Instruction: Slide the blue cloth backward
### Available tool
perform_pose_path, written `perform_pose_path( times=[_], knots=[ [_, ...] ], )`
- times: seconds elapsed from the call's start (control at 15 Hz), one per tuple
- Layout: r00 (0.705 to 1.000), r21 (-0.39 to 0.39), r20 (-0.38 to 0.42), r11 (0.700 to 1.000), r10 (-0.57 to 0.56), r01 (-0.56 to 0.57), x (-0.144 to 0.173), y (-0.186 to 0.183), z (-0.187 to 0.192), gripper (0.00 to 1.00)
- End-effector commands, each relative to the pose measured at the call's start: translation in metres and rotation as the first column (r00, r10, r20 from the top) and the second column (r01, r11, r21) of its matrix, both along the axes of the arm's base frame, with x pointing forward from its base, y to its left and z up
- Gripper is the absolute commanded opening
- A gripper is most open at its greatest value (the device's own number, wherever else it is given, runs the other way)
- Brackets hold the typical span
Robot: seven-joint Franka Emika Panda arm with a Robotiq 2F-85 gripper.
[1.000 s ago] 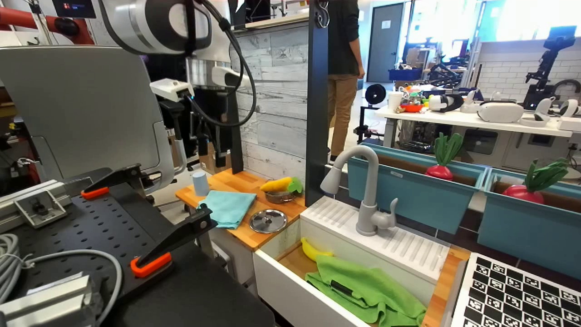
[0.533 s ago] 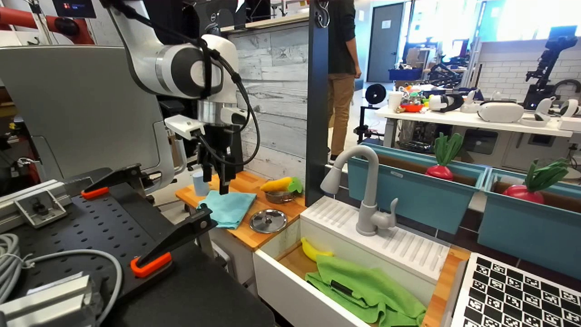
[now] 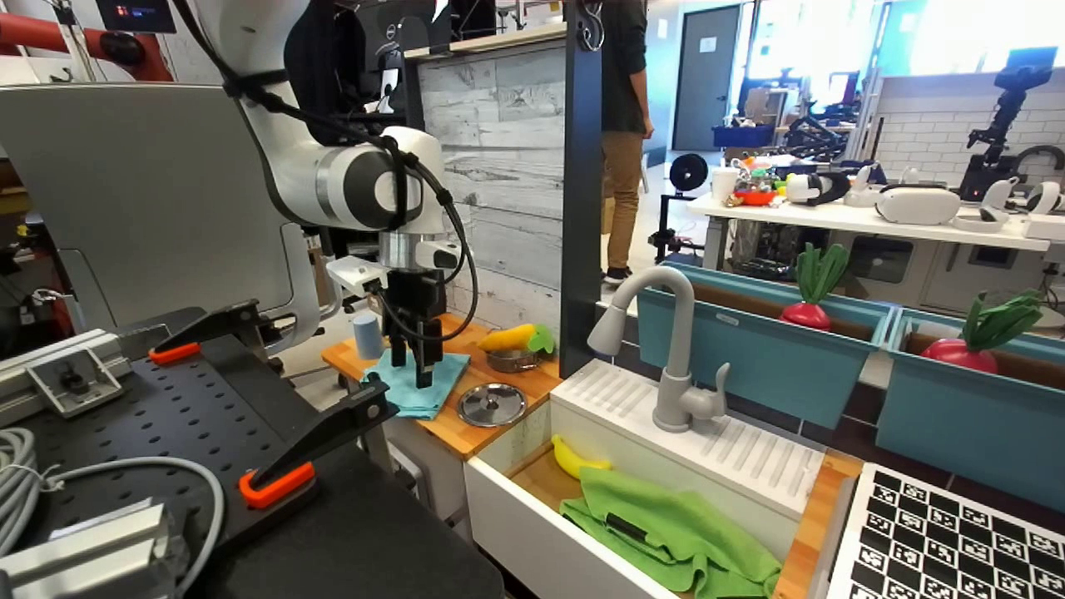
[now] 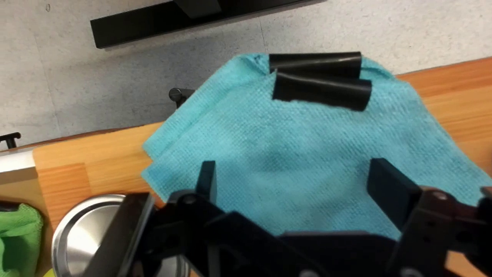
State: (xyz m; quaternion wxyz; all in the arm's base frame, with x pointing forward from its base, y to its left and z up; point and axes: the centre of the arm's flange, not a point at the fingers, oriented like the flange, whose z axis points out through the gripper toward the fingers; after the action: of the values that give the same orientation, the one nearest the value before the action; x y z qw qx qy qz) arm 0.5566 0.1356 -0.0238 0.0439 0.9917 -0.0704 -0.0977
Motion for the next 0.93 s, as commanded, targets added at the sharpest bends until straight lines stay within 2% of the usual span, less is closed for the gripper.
perform_pose_path(
  times=[0.0, 0.47, 0.87],
  knots=[
    [0.999, -0.045, -0.012, 0.999, -0.029, 0.029, 0.019, 0.012, -0.019, 1.0],
    [0.999, -0.079, -0.031, 0.996, -0.03, 0.028, 0.033, 0.025, -0.026, 1.0],
    [1.0, -0.082, -0.014, 0.996, -0.018, 0.017, 0.048, 0.038, -0.022, 1.0]
  ],
)
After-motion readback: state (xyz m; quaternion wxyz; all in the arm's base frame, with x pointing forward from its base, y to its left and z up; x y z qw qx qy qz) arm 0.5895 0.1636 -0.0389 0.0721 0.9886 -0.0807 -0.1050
